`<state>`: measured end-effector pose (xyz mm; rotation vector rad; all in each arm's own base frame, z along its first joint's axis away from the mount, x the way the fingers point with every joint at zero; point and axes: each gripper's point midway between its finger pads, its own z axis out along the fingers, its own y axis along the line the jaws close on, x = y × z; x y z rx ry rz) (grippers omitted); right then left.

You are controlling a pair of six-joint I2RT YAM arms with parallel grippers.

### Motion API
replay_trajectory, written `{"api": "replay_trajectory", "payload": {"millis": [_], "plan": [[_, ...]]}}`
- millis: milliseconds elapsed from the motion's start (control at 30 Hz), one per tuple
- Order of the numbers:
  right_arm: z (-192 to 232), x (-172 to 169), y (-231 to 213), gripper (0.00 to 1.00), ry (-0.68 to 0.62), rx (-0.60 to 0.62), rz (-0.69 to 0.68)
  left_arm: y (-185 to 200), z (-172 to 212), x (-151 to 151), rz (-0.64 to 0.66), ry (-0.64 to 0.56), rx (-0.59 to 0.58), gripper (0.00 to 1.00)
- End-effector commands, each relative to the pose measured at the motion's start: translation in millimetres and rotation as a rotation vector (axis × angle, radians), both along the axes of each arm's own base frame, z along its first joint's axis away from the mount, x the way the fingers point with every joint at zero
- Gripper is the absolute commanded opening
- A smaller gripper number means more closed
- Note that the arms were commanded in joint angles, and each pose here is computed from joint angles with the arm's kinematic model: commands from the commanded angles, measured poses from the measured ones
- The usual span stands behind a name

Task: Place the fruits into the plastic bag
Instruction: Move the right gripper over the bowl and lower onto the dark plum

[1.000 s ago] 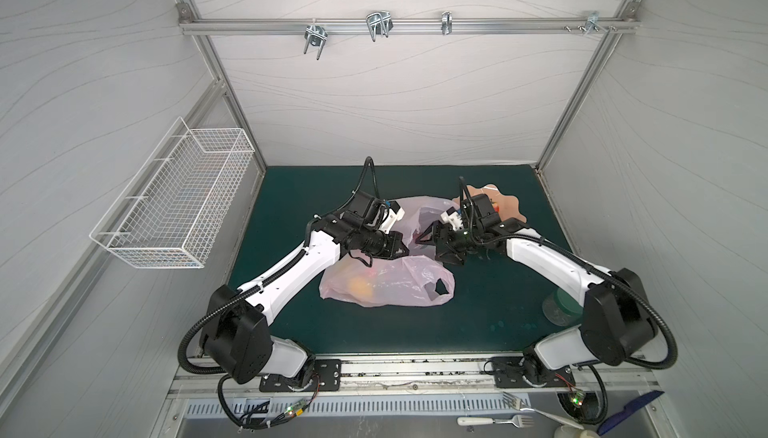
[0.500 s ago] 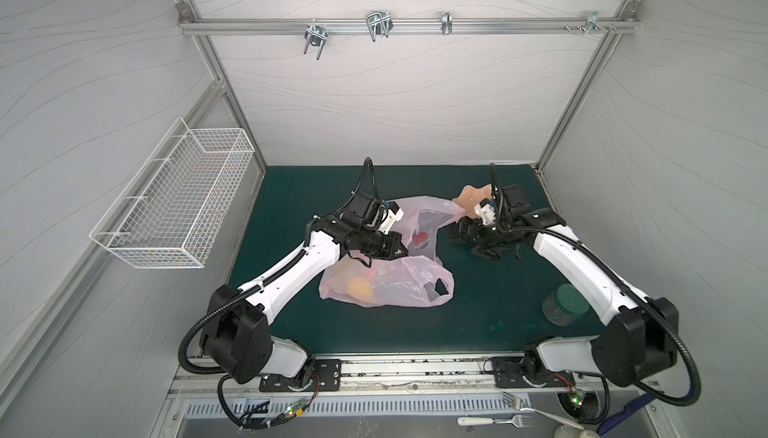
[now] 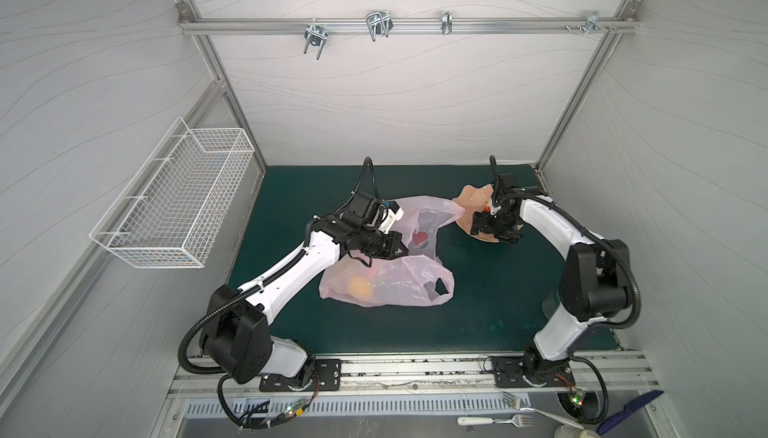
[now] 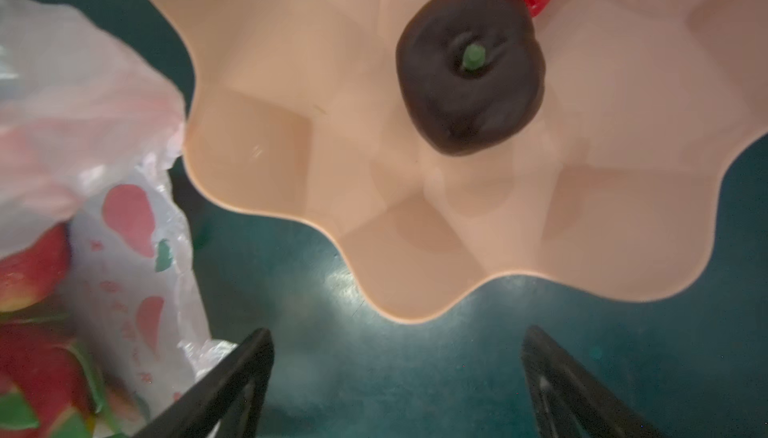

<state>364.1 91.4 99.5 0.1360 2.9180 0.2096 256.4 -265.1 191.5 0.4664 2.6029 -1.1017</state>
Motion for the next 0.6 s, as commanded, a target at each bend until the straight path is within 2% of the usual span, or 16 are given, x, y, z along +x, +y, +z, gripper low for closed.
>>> {"api": "replay_trajectory", "payload": {"millis": [0, 267, 567], "plan": [[-2, 21, -16, 0.93, -0.03, -0.105, 0.029, 1, 18, 4, -0.001, -0.054, -0.021, 0.0], [-30, 46, -29, 0.91, 0.0, -0.143, 0.052, 5, 16, 0, 0.01, -0.049, -0.011, 0.0], [-42, 78, -37, 0.86, -0.016, -0.113, 0.05, 6, 15, -5, 0.009, -0.029, -0.01, 0.0]]}}
